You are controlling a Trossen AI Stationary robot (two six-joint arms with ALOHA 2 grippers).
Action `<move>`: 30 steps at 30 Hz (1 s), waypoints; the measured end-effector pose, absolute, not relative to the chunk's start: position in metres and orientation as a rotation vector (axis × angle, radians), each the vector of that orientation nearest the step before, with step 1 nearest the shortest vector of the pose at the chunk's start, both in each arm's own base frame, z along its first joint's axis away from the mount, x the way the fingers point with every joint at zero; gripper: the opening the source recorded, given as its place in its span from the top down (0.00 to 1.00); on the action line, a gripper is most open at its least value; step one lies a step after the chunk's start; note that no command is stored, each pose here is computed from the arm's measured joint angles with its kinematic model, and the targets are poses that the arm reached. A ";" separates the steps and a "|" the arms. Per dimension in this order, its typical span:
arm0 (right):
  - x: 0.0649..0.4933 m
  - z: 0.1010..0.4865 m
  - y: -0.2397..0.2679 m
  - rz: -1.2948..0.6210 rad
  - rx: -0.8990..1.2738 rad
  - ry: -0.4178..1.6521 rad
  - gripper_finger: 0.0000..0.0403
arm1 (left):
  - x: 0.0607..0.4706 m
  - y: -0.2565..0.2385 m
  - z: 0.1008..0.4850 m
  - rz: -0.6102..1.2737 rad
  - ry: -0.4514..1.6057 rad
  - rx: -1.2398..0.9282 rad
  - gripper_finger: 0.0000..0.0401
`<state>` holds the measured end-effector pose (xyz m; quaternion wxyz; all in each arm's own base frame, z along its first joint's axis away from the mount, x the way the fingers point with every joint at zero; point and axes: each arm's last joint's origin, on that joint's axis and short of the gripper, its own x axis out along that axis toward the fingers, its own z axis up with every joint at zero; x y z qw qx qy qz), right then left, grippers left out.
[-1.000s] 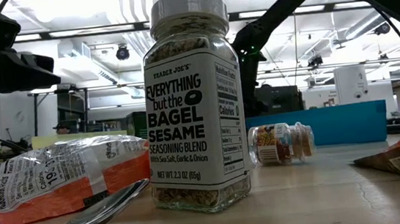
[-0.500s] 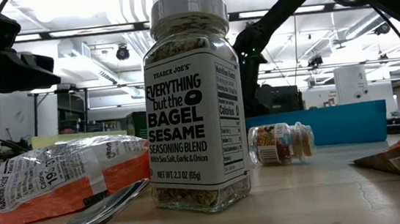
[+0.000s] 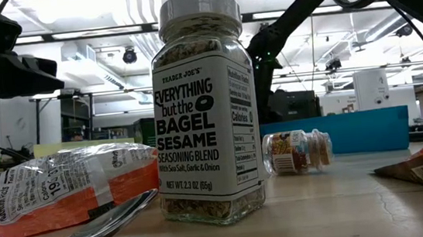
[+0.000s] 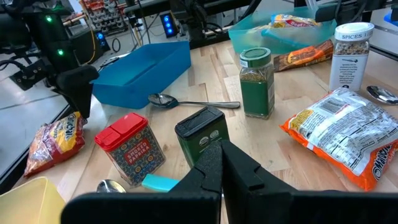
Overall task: Pick & Place Food Item
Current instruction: Put the red noodle pack into the green bin
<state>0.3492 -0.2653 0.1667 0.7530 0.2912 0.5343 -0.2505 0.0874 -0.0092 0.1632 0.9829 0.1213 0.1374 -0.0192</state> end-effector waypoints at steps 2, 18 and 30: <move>0.349 0.167 -0.265 -0.545 0.637 1.166 0.55 | 0.087 -0.009 0.163 -0.039 0.276 0.244 1.00; 0.350 0.167 -0.265 -0.544 0.641 1.161 0.97 | 0.087 -0.009 0.163 -0.039 0.276 0.244 1.00; 0.349 0.166 -0.255 -0.493 0.675 1.223 0.97 | 0.087 -0.009 0.163 -0.039 0.276 0.244 1.00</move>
